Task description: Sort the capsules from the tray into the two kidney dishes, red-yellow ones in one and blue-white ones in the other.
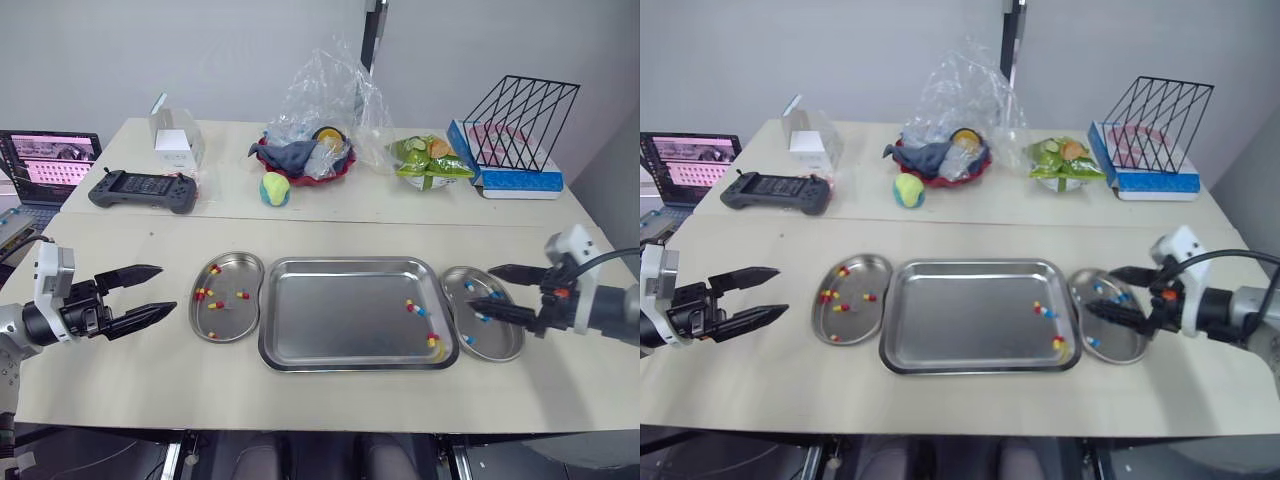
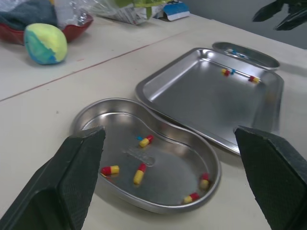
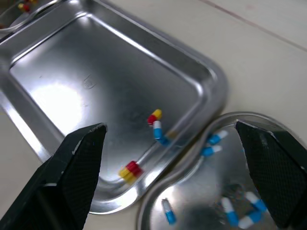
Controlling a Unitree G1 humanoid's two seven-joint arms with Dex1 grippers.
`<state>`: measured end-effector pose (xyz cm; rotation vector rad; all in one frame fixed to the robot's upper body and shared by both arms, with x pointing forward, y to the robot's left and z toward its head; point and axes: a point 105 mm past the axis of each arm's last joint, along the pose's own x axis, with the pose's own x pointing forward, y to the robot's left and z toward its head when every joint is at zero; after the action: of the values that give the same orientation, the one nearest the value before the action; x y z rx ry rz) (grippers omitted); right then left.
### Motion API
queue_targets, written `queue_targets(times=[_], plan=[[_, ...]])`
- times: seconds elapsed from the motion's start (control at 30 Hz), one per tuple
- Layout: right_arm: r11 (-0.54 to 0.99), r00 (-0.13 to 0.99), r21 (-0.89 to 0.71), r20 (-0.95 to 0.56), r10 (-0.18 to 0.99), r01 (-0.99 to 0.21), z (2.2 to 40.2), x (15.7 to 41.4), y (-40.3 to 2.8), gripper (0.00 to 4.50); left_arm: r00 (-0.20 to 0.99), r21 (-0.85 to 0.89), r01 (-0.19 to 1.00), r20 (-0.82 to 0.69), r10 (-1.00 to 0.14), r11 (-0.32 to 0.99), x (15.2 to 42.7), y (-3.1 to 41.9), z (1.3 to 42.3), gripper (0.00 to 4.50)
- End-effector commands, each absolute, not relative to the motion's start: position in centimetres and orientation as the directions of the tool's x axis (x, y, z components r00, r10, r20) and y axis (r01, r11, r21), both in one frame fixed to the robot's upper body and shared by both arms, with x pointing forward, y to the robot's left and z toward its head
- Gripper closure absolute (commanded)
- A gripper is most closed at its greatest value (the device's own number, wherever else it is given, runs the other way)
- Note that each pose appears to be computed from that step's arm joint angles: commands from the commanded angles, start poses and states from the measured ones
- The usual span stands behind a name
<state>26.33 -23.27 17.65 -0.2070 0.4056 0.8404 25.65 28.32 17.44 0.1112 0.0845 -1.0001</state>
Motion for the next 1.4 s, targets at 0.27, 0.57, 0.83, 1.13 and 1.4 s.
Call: queue_targets(times=[0.27, 0.57, 0.83, 1.13, 1.4], plan=[[0.606, 0.591, -0.094, -0.38, 0.712, -0.79, 18.9, 25.0, -22.8, 0.02, 0.395, 0.005, 0.916, -0.195, -0.898, 0.401, 26.9, 22.0, 20.1, 0.0], [0.655, 0.643, -0.106, -0.357, 0.677, -0.748, 19.5, 22.5, -24.3, 0.02, 0.192, 0.077, 0.981, -0.29, -0.938, 0.177, 28.7, 12.0, 19.9, 0.0], [0.709, 0.703, -0.13, -0.341, 0.624, -0.693, 19.2, 21.4, -24.7, 0.02, 0.207, 0.176, 0.97, -0.226, -0.952, 0.169, 32.3, 3.5, 18.9, 0.0], [0.758, 0.757, -0.16, -0.33, 0.563, -0.633, 19.3, 20.1, -25.0, 0.02, 0.104, 0.232, 0.972, -0.274, -0.956, 0.04, 32.1, -4.7, 13.1, 0.0], [0.785, 0.789, -0.18, -0.326, 0.521, -0.593, 19.2, 19.5, -25.3, 0.02, 0.088, 0.191, 0.981, -0.25, -0.964, 0.04, 33.0, -8.5, 11.5, 0.0]])
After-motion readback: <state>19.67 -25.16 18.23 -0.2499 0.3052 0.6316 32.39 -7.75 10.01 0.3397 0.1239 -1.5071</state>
